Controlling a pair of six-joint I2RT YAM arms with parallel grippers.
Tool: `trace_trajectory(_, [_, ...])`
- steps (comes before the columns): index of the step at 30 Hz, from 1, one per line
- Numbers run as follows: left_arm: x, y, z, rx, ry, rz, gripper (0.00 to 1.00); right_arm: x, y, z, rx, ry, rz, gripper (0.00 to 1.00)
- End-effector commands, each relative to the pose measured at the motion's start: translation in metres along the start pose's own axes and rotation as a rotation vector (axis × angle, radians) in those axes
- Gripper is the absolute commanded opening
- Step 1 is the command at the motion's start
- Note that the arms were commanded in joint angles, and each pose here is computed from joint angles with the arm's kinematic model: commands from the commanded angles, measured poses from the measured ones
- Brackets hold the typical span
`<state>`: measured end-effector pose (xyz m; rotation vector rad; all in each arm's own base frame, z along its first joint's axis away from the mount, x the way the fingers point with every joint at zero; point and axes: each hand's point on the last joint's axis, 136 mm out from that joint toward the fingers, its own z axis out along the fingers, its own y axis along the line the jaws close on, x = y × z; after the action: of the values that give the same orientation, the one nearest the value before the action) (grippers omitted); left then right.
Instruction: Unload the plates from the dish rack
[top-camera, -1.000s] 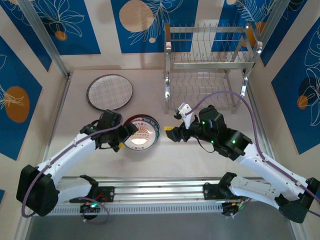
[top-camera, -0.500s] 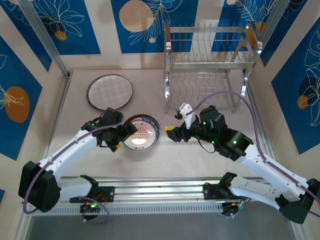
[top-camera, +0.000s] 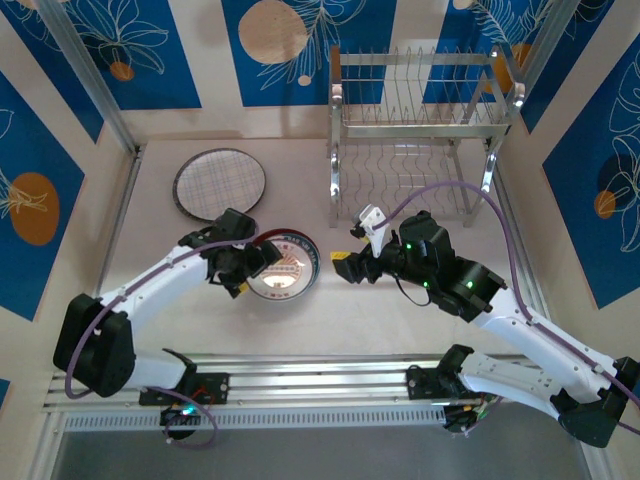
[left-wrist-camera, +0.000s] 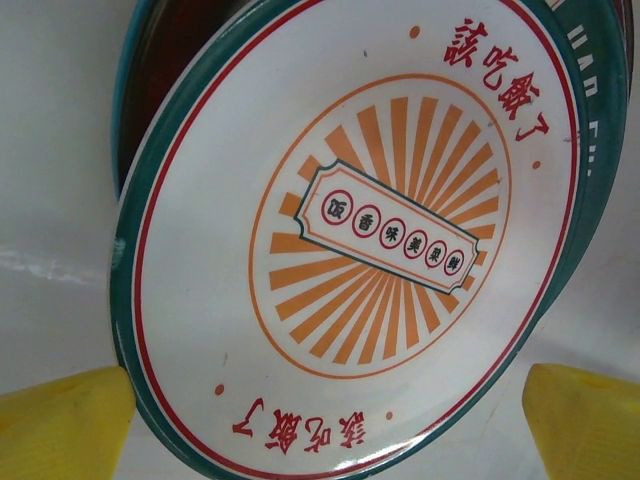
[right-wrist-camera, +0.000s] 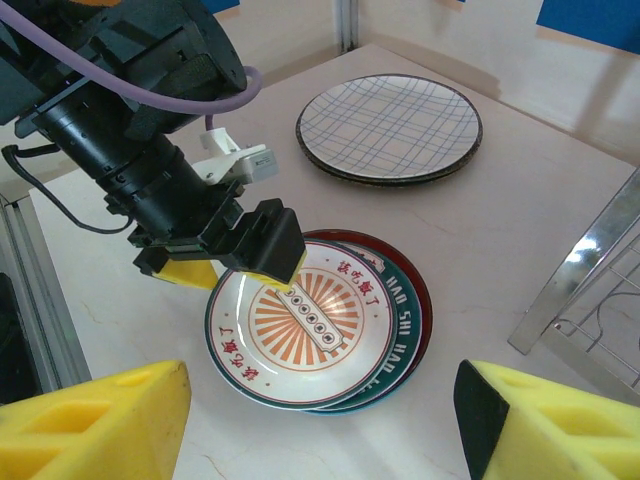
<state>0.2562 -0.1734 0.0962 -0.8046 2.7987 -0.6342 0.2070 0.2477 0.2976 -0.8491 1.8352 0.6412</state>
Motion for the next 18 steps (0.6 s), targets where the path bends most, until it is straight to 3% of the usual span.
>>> trace_trajectory(1, [-0.005,-0.011,-0.002,0.026,0.004,0.022,0.99,-0.013,0.000,-0.006,0.011,-0.031,0.001,0.71])
trace_trajectory(18, [-0.009,-0.022,0.004,0.057,0.001,0.031,1.00,-0.012,-0.003,-0.008,0.025,-0.027,0.020,0.71])
